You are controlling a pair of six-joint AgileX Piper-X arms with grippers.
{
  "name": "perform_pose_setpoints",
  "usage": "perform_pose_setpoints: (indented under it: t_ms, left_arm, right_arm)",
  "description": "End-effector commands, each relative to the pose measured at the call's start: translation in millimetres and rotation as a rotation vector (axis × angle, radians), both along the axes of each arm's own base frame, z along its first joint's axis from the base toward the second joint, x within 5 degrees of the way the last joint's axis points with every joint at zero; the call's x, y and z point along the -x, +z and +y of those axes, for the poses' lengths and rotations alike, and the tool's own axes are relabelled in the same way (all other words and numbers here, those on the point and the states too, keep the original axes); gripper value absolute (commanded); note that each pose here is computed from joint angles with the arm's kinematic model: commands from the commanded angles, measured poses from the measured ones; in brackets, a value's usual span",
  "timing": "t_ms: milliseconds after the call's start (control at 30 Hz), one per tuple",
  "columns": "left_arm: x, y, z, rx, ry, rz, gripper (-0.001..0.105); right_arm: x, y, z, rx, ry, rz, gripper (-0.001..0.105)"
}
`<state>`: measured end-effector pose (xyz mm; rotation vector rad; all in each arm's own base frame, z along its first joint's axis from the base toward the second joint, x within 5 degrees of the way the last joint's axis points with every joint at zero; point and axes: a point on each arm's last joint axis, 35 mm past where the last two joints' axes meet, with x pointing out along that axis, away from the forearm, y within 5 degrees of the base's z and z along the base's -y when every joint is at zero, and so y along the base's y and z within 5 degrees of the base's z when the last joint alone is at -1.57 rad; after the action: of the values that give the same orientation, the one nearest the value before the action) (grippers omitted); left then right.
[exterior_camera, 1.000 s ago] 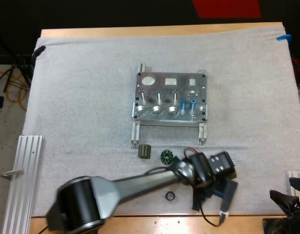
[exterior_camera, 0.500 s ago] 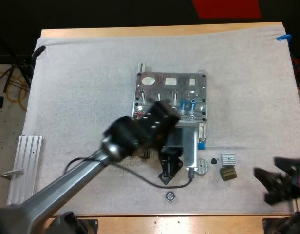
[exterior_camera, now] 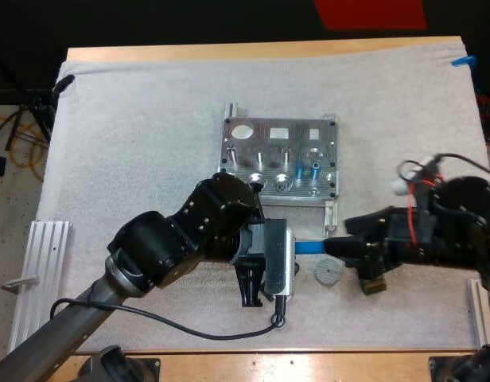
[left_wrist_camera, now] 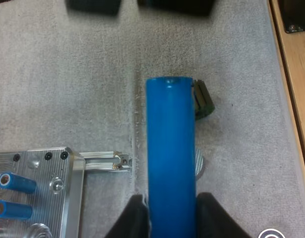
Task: Load cells from left to right
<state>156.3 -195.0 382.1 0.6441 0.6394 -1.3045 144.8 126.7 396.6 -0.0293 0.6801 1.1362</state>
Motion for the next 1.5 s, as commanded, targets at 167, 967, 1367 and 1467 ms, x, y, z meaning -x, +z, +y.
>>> perform_pose_setpoints:
  t_ms: [167, 967, 1367, 1467]
  left_arm:
    - [1, 4, 1, 0.009, 0.000, -0.009, 0.000]
    - [0, 5, 1, 0.008, 0.009, -0.023, 0.000]
    - [0, 5, 1, 0.008, 0.009, -0.023, 0.000]
    - [0, 5, 1, 0.002, 0.028, -0.024, 0.001]
  right_arm:
    - [-12, -8, 15, -0.088, 0.163, 0.092, 0.058]
    - [-19, -32, 22, -0.117, 0.206, 0.139, 0.031]
    - [-23, -32, 22, -0.088, 0.136, 0.105, 0.000]
    - [-24, -31, 23, -0.099, 0.135, 0.092, 0.000]
